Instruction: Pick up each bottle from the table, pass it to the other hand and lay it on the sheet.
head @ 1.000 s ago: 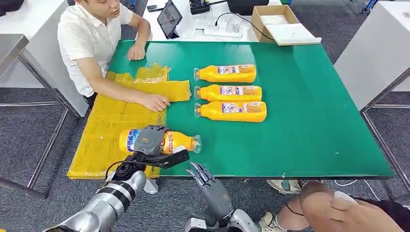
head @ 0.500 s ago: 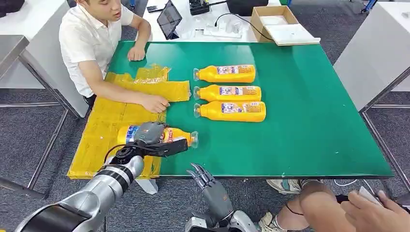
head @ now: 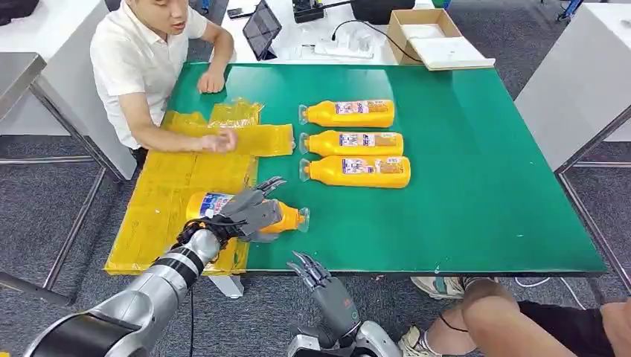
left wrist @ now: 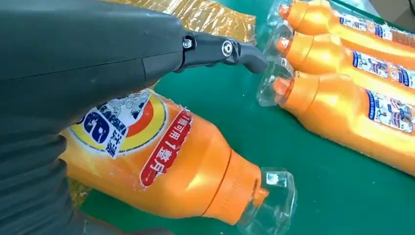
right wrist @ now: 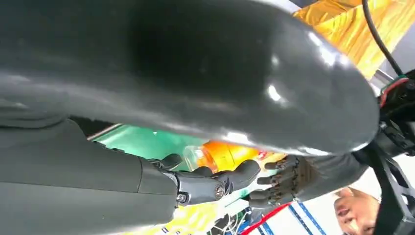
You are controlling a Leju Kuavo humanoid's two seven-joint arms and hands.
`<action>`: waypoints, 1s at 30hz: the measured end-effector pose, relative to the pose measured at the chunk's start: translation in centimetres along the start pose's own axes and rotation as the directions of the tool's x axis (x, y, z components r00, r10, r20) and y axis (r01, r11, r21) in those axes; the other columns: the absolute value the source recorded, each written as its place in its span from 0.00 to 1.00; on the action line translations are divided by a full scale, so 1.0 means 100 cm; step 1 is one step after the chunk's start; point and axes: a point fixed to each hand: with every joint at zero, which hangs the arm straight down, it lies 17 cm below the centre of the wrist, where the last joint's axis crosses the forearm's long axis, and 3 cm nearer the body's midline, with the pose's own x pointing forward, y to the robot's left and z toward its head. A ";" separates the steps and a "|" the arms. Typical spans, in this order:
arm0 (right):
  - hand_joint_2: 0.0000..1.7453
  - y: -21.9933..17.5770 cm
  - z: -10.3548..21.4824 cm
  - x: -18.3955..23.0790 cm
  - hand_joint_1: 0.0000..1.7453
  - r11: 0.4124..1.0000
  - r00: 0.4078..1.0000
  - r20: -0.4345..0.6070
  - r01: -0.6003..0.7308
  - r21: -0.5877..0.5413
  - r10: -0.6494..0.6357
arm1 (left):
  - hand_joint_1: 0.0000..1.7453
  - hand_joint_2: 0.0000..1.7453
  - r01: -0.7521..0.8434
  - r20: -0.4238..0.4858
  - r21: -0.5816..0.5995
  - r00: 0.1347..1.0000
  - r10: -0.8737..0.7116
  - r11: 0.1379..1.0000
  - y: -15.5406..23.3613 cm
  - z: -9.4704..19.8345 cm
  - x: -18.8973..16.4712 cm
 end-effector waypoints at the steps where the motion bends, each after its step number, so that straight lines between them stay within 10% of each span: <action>1: 0.00 0.000 0.000 -0.001 0.00 1.000 1.000 -0.001 0.000 0.000 0.000 | 0.00 1.00 -0.018 0.008 0.002 1.000 0.018 1.000 0.000 0.000 0.002; 9: 0.00 -0.003 0.003 -0.008 0.00 1.000 1.000 -0.008 0.001 -0.022 -0.001 | 0.00 1.00 -0.373 0.272 0.143 0.905 0.326 0.917 0.038 0.008 0.053; 17: 0.00 -0.007 0.006 -0.008 0.00 0.998 1.000 -0.001 0.006 -0.061 -0.006 | 0.00 1.00 -0.834 0.647 0.140 0.485 0.587 0.534 0.112 0.070 0.112; 29: 0.00 -0.006 0.009 -0.008 0.00 0.998 1.000 -0.002 0.010 -0.064 -0.010 | 0.00 1.00 -0.854 0.751 0.115 0.409 0.518 0.507 0.135 0.111 0.142; 30: 1.00 -0.005 0.009 -0.008 0.00 0.998 1.000 -0.002 0.010 -0.064 -0.010 | 0.00 1.00 -0.854 0.754 0.115 0.407 0.516 0.507 0.136 0.112 0.143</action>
